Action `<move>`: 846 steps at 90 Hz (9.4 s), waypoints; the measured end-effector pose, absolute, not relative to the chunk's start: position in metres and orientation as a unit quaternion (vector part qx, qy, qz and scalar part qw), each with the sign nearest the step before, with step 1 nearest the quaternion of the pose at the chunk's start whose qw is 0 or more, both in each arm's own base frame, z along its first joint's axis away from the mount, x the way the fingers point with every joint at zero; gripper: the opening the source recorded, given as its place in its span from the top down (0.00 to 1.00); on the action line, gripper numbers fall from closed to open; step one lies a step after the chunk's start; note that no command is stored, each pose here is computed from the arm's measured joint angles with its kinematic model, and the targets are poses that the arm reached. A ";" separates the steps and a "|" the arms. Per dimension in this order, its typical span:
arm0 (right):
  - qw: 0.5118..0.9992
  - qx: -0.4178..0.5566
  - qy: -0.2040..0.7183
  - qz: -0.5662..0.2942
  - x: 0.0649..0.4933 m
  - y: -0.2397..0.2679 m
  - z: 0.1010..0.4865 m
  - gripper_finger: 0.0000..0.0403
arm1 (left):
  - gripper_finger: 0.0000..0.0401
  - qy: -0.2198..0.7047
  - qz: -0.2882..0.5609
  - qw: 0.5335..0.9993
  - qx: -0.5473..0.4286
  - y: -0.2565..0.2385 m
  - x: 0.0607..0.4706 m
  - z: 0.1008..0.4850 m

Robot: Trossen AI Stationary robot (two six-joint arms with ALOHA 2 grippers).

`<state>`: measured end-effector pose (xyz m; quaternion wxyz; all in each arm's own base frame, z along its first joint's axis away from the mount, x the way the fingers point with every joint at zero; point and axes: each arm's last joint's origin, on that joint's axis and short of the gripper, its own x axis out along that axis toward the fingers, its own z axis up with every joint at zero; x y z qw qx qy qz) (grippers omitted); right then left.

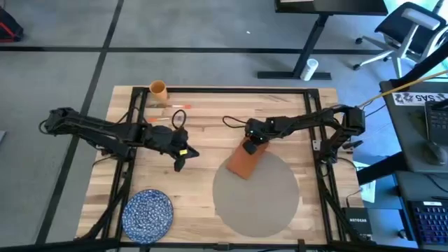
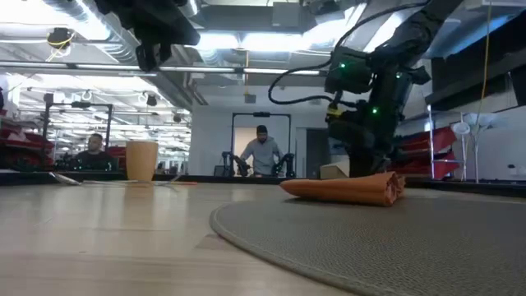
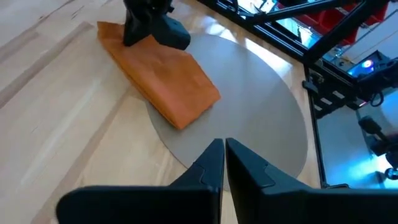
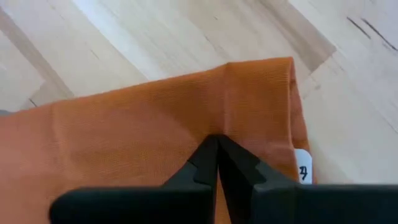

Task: Set table place
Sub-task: Move the orange napkin to the middle left of the table

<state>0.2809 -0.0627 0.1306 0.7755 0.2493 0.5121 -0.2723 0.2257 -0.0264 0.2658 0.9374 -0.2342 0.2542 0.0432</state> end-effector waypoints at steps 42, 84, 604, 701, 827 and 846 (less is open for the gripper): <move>0.795 0.283 0.445 -0.300 0.284 -0.093 0.135 1.00 | 1.00 0.254 0.042 0.938 -0.230 -0.026 0.226 0.266; 0.809 0.306 0.438 -0.245 0.287 -0.096 0.137 1.00 | 1.00 0.251 0.054 0.938 -0.235 -0.025 0.226 0.266; 0.908 0.128 0.390 -0.090 0.234 -0.024 0.277 1.00 | 1.00 0.414 0.070 0.895 -0.150 0.078 0.384 0.119; 0.906 0.118 0.398 -0.086 0.232 -0.024 0.276 1.00 | 1.00 0.463 0.060 0.874 -0.135 0.060 0.373 0.130; 0.909 0.100 0.385 -0.121 0.202 -0.023 0.294 1.00 | 1.00 0.543 0.028 0.833 -0.104 -0.021 0.354 0.142; 0.911 0.097 0.383 -0.118 0.199 -0.023 0.296 1.00 | 1.00 0.540 0.033 0.835 -0.101 -0.021 0.348 0.157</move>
